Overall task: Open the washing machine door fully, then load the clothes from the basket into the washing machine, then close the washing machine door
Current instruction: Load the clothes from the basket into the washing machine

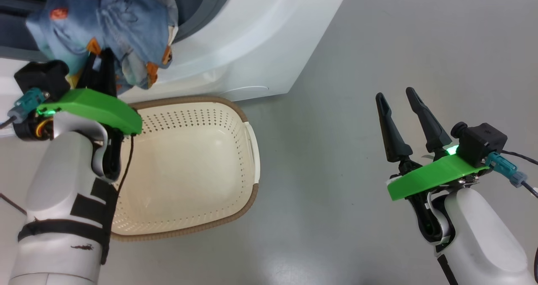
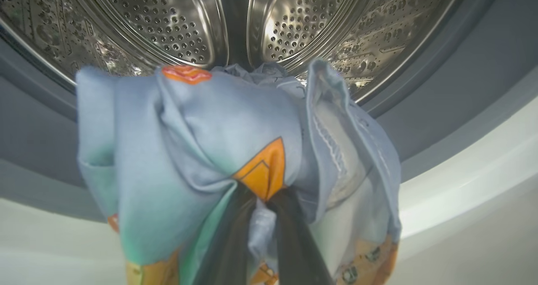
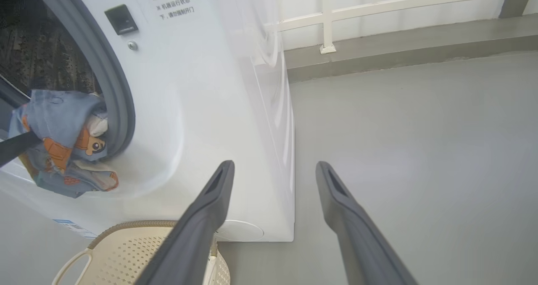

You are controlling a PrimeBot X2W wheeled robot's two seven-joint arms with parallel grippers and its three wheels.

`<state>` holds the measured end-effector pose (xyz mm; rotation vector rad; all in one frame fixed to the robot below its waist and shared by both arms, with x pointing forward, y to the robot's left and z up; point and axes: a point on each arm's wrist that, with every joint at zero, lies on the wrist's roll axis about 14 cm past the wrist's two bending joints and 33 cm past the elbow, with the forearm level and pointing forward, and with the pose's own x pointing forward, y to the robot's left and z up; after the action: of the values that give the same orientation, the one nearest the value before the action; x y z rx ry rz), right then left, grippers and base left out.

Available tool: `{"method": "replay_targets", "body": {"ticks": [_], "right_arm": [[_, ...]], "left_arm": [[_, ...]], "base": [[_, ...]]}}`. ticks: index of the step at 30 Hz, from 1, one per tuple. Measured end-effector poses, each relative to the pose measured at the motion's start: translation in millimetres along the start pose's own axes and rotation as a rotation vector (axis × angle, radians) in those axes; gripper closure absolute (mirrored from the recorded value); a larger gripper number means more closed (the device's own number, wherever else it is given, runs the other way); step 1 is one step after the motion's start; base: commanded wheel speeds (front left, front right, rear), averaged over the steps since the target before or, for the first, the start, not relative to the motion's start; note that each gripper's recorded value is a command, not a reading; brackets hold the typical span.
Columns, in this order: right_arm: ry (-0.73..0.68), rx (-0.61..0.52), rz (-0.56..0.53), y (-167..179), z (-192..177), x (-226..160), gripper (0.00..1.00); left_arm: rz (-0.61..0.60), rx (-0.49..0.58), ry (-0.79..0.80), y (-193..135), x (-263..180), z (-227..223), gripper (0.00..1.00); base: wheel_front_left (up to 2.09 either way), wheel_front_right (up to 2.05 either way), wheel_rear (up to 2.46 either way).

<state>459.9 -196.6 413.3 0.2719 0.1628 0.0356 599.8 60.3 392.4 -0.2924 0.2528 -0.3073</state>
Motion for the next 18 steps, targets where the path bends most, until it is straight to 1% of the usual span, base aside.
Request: {"method": "replay_targets", "body": {"ticks": [4,8,13,18], "right_arm": [[0.008,0.001,0.007,2.5,-3.2,0.3,0.00],[0.025,0.001,-0.006,-2.2,-8.9,-2.0,0.00],[0.042,-0.007,-0.045,-16.4,-15.3,-5.8,0.00],[0.059,-0.014,-0.099,-33.9,-22.5,-9.6,0.00]], "left_arm": [[-0.020,0.013,-0.013,-4.4,6.2,7.1,1.00],[-0.030,0.026,-0.042,-6.7,28.9,27.2,1.00],[-0.026,0.042,-0.072,-2.4,62.6,50.0,1.00],[0.000,0.024,-0.115,7.3,93.3,65.5,1.00]], "base": [[0.00,0.00,0.00],[0.00,0.00,0.00],[0.00,0.00,0.00],[0.00,0.00,0.00]]}}
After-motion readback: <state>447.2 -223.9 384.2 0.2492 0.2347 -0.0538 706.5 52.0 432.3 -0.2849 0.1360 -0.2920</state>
